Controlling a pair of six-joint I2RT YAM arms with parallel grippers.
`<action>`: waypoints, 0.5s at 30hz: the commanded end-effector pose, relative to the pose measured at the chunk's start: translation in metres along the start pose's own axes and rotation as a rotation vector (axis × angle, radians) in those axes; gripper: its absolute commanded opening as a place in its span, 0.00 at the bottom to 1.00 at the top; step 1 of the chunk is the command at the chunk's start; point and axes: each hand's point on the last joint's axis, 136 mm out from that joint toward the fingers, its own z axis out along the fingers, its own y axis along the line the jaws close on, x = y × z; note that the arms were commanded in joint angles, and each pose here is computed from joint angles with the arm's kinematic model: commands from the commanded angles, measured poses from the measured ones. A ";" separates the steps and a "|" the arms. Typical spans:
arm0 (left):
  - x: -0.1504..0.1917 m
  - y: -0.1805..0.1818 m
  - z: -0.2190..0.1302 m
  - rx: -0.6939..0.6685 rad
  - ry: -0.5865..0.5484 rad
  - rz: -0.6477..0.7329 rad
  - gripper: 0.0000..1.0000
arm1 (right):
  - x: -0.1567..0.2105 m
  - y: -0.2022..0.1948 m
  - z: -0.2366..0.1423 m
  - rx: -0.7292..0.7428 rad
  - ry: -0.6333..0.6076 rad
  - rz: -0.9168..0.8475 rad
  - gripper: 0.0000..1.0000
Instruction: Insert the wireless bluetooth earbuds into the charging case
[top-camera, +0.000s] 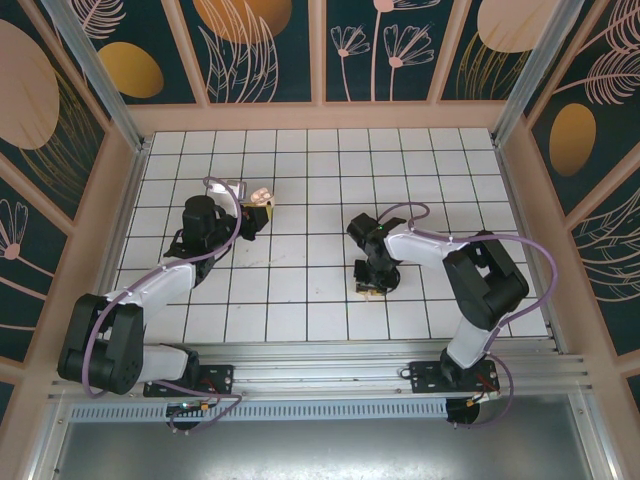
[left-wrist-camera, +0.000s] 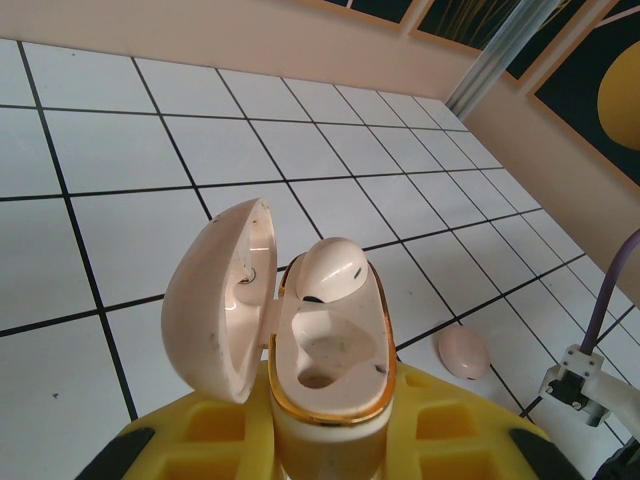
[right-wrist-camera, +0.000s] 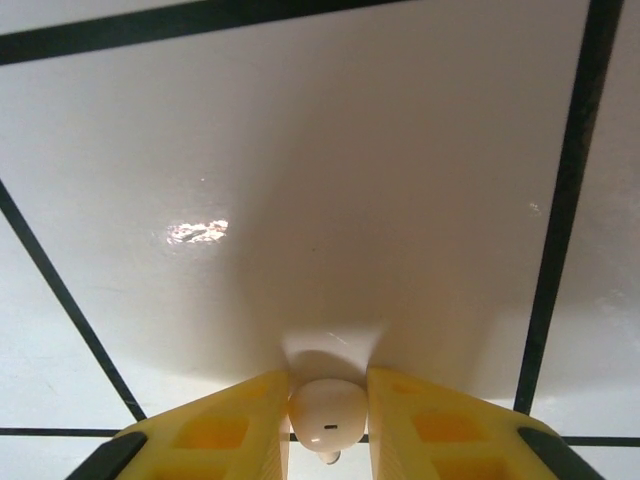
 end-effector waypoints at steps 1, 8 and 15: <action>-0.011 -0.006 0.000 0.012 -0.025 0.039 0.13 | 0.001 -0.006 0.012 0.017 0.010 0.010 0.24; -0.015 -0.013 -0.003 0.041 -0.040 0.059 0.13 | -0.011 -0.001 -0.003 -0.017 -0.079 0.023 0.21; -0.009 -0.042 0.000 0.152 -0.066 0.120 0.13 | -0.045 0.022 -0.063 -0.199 -0.346 0.028 0.21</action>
